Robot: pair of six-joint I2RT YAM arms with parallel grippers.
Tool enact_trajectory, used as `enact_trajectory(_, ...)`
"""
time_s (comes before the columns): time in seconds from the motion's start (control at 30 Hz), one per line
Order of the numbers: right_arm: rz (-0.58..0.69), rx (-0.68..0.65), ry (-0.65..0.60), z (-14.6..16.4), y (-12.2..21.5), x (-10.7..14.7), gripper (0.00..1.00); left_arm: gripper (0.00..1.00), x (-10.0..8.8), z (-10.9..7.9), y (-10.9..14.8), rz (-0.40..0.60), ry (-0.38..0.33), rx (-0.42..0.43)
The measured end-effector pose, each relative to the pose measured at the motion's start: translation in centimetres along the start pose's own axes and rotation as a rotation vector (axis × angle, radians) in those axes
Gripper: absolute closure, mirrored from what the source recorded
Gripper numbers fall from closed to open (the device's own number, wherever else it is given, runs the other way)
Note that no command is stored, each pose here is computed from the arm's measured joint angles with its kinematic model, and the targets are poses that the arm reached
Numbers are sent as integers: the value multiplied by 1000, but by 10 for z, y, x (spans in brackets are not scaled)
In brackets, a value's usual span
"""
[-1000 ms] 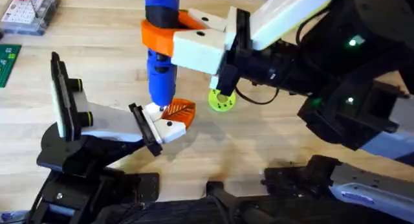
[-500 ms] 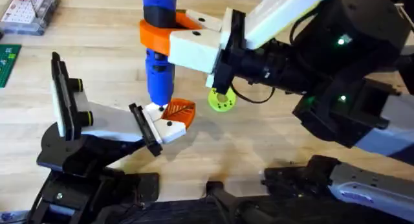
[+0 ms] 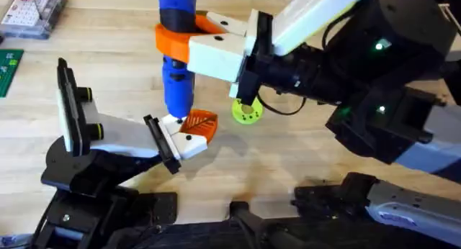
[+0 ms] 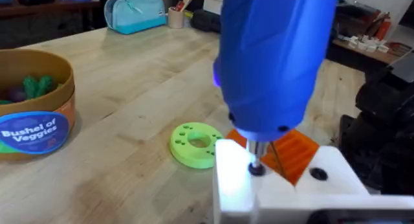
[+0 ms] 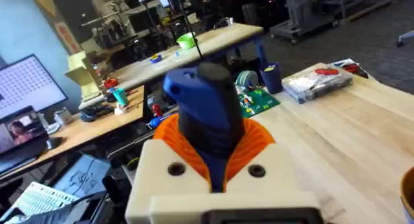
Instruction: Pick up the gripper from the table and insert it into the empty holder that is missing its gripper. Then pick up a screw, insert it into the mounting hole, and use the screwdriver to tighten it. Finally, clean up the table by picking up the vegetable and placing it into the bucket.
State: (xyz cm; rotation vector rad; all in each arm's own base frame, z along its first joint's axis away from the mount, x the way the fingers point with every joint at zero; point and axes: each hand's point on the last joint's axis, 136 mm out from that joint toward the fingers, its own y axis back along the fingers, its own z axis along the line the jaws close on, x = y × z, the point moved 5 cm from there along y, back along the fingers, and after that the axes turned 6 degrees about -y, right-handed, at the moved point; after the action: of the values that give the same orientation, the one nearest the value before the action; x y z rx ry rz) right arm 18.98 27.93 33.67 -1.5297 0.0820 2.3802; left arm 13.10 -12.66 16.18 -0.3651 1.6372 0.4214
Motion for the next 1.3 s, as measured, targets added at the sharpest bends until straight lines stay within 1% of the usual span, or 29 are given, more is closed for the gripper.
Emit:
enact_trajectory(0.33, -2, -6, 3, 1, 0, -1, 946, 989, 0, 0, 0, -1, -1, 0)
enact_trajectory(0.53, -39, -50, 38, 7, 5, -5, 945, 989, -1, 0, 0, -4, -12, 1)
enact_trajectory(0.63, -72, -35, 56, 6, 16, -16, 943, 989, 0, 0, 0, -1, -8, 1)
enact_trajectory(0.77, -164, 6, 90, 3, 34, -43, 944, 989, 0, 0, 0, -1, -8, 1)
enact_trajectory(0.83, -184, 18, 92, 2, 37, -48, 945, 989, 0, 0, 0, -1, -8, 1)
enact_trajectory(1.1, -137, 80, 45, -14, 37, -39, 944, 990, 0, 0, 0, -1, -8, 1)
enact_trajectory(1.3, -85, 214, -8, -43, 45, -29, 944, 989, 0, 0, 0, -1, -8, 0)
